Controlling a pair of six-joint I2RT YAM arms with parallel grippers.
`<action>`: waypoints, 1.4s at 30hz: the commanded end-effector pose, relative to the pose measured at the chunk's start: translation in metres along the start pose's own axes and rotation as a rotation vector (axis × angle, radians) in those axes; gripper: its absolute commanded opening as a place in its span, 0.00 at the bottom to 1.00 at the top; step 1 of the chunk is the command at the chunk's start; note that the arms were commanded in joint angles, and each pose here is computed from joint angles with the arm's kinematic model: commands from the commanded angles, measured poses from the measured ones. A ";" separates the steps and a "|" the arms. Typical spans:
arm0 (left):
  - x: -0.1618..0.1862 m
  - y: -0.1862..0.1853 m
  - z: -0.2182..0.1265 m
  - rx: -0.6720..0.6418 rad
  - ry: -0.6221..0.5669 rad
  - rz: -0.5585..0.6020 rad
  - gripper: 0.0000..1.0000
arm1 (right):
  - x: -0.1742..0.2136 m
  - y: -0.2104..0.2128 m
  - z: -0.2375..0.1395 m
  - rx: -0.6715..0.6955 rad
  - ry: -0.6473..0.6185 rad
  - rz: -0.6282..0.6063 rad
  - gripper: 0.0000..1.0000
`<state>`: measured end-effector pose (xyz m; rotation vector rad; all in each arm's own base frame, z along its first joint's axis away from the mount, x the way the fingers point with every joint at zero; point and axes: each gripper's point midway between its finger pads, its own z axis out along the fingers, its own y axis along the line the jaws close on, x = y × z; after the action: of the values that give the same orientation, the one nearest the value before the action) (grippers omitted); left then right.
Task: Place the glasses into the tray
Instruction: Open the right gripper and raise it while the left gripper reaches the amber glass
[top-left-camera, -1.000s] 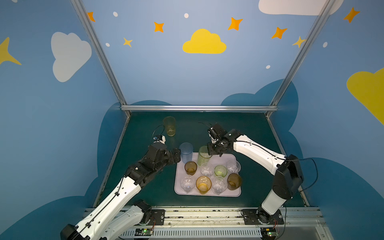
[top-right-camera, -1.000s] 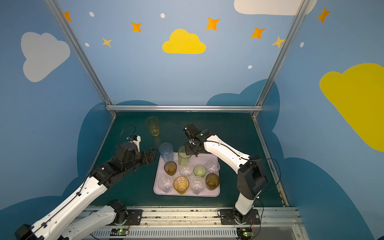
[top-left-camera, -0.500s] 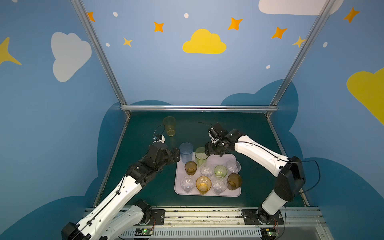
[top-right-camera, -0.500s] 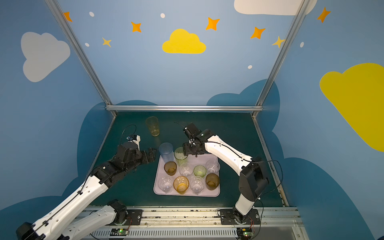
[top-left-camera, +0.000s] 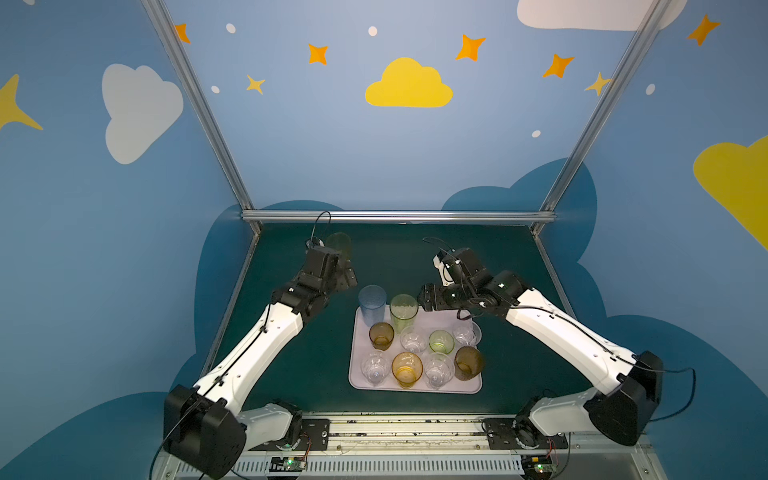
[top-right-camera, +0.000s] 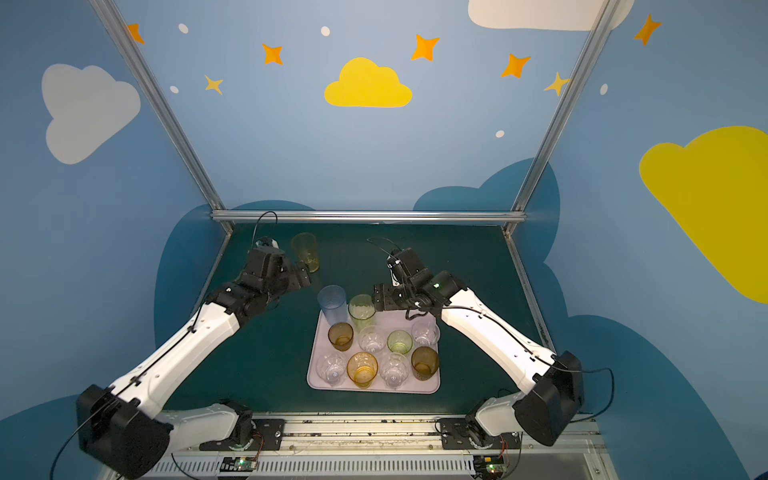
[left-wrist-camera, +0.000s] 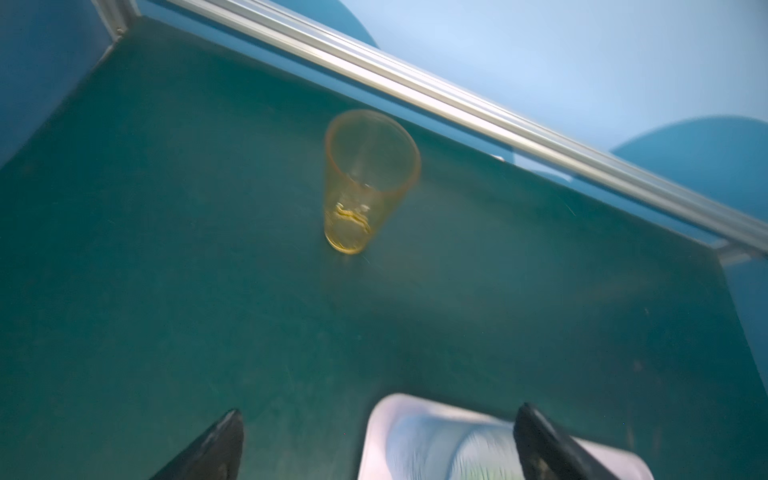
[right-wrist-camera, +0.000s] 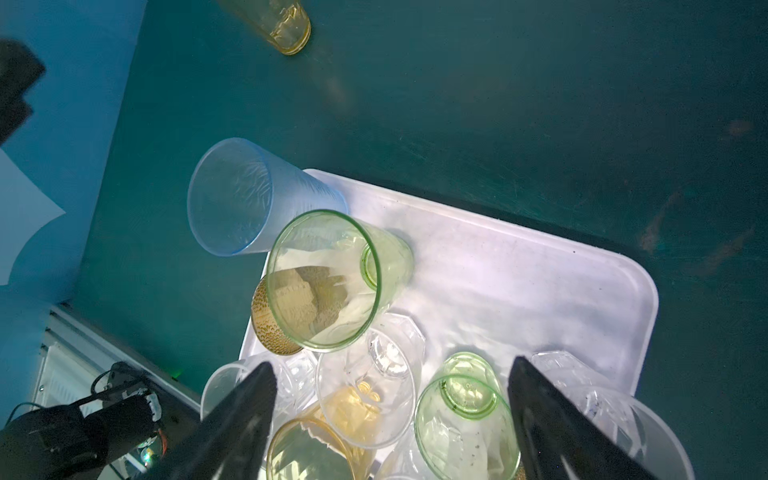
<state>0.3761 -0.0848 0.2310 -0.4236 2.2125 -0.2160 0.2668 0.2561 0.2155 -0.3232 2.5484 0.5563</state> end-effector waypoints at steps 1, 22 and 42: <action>-0.025 0.007 0.011 -0.018 -0.017 -0.025 1.00 | 0.001 0.007 -0.007 -0.062 -0.032 -0.016 0.87; -0.049 0.031 0.125 0.039 0.242 -0.156 0.62 | 0.010 0.014 0.007 -0.164 -0.006 0.002 0.87; -0.040 0.042 0.177 -0.026 0.339 -0.109 0.21 | 0.007 0.008 0.018 -0.156 0.015 0.047 0.87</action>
<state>0.5307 -0.0336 0.1412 -0.5709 2.4950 -0.3486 0.2614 0.2671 0.1882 -0.3349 2.5622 0.7519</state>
